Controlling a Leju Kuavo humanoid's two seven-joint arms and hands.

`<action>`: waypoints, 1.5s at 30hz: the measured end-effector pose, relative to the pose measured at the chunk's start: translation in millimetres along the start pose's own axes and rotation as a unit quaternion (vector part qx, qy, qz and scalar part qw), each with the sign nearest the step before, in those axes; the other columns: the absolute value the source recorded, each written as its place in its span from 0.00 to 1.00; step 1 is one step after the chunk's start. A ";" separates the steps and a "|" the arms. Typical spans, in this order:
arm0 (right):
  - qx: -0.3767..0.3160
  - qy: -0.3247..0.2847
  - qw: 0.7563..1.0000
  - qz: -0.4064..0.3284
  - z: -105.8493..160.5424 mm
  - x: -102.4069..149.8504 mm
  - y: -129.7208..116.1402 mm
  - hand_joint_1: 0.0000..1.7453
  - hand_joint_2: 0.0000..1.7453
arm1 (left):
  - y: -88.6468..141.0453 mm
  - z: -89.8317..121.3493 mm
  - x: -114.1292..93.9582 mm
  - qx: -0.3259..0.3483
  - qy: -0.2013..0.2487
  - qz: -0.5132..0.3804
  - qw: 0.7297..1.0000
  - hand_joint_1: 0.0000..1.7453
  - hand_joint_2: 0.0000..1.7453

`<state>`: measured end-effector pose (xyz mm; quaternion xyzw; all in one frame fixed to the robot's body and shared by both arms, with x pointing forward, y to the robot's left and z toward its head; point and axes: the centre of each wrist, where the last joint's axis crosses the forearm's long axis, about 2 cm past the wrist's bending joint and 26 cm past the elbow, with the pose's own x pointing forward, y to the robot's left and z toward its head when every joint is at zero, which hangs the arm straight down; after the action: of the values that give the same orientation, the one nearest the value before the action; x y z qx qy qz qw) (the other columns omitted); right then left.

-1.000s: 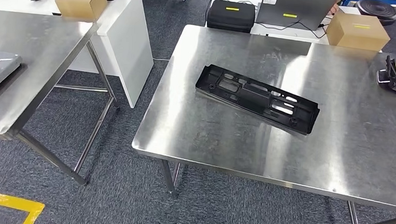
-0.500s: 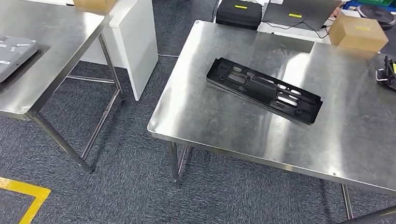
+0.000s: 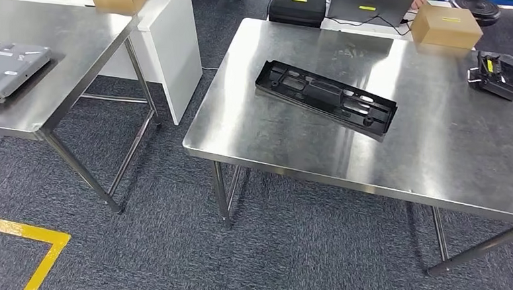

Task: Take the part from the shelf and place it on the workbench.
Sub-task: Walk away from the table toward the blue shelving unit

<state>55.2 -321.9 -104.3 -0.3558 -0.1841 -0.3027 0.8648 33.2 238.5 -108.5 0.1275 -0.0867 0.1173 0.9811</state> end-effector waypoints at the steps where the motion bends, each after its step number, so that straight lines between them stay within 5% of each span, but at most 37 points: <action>1: 0.000 0.002 1.000 0.000 0.3 -0.3 0.2 0.00 0.00 | -0.2 0.1 0.0 -0.002 -0.001 -0.001 1.000 0.00 0.00; 45: 0.022 0.028 0.999 0.014 12.6 -5.5 11.7 0.00 0.00 | 1.1 -1.7 7.7 -0.023 0.006 -0.030 0.999 0.00 0.00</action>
<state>57.5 -304.0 -104.6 -0.3309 -0.1617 -0.2958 0.8814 40.6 241.5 -108.3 0.1068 -0.0794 0.0871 0.9873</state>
